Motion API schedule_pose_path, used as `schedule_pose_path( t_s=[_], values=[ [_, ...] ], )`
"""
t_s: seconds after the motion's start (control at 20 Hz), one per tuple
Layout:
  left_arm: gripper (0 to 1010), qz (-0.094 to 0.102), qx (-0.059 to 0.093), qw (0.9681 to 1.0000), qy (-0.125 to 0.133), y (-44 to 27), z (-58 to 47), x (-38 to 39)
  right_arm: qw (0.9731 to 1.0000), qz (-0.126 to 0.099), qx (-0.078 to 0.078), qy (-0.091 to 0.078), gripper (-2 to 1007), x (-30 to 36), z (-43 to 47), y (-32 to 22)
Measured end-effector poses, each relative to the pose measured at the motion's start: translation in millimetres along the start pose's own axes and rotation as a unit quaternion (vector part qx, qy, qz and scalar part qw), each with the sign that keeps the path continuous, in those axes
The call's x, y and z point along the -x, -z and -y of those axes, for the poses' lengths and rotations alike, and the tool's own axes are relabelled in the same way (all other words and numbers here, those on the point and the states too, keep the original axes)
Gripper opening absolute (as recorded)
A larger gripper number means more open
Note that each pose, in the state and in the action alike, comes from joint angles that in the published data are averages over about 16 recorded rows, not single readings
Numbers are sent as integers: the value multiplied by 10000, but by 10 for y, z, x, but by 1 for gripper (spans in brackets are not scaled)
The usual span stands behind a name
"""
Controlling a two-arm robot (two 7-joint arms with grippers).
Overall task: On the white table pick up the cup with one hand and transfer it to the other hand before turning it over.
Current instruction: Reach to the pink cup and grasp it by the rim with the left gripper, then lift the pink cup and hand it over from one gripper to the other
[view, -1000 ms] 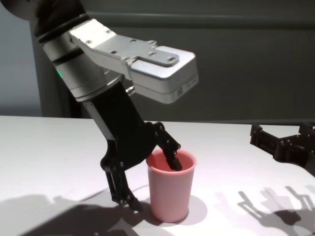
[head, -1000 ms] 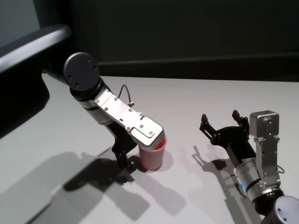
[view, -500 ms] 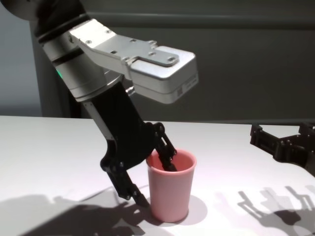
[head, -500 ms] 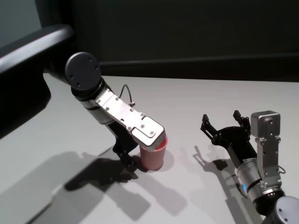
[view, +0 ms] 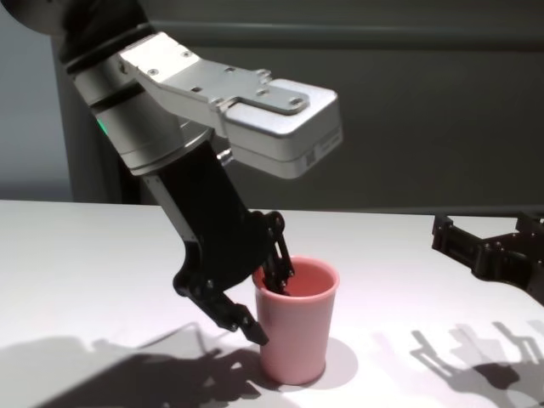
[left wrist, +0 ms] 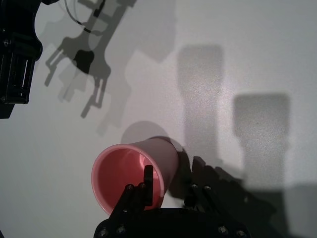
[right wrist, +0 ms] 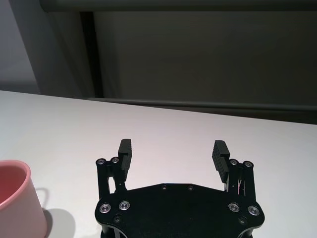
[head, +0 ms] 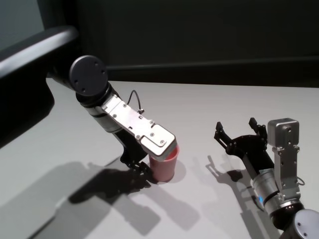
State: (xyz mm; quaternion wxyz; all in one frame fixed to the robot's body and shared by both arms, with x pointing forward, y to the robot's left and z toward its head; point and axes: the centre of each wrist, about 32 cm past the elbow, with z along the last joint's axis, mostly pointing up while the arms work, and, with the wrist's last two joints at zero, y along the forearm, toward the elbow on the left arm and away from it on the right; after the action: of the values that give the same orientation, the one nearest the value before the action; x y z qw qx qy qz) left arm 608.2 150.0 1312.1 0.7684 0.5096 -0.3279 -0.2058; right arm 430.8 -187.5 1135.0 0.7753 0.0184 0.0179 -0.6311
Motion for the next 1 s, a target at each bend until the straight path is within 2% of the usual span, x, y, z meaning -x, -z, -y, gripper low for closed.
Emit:
schedule_pose_path(
  t_s=[0.25,0.5,0.75,1.0],
  values=[
    [243,1,0,10000,1,0,-1,0,10000,0,0,0,1002,0,0,0],
    [123,2,1,10000,1,0,-1,0,10000,0,0,0,1002,0,0,0],
    [62,-33,37,10000,-51,3,-2,10,10000,0,0,0,1002,0,0,0],
    [54,-231,221,9991,-271,26,-12,70,10000,0,0,0,1002,0,0,0]
  ],
)
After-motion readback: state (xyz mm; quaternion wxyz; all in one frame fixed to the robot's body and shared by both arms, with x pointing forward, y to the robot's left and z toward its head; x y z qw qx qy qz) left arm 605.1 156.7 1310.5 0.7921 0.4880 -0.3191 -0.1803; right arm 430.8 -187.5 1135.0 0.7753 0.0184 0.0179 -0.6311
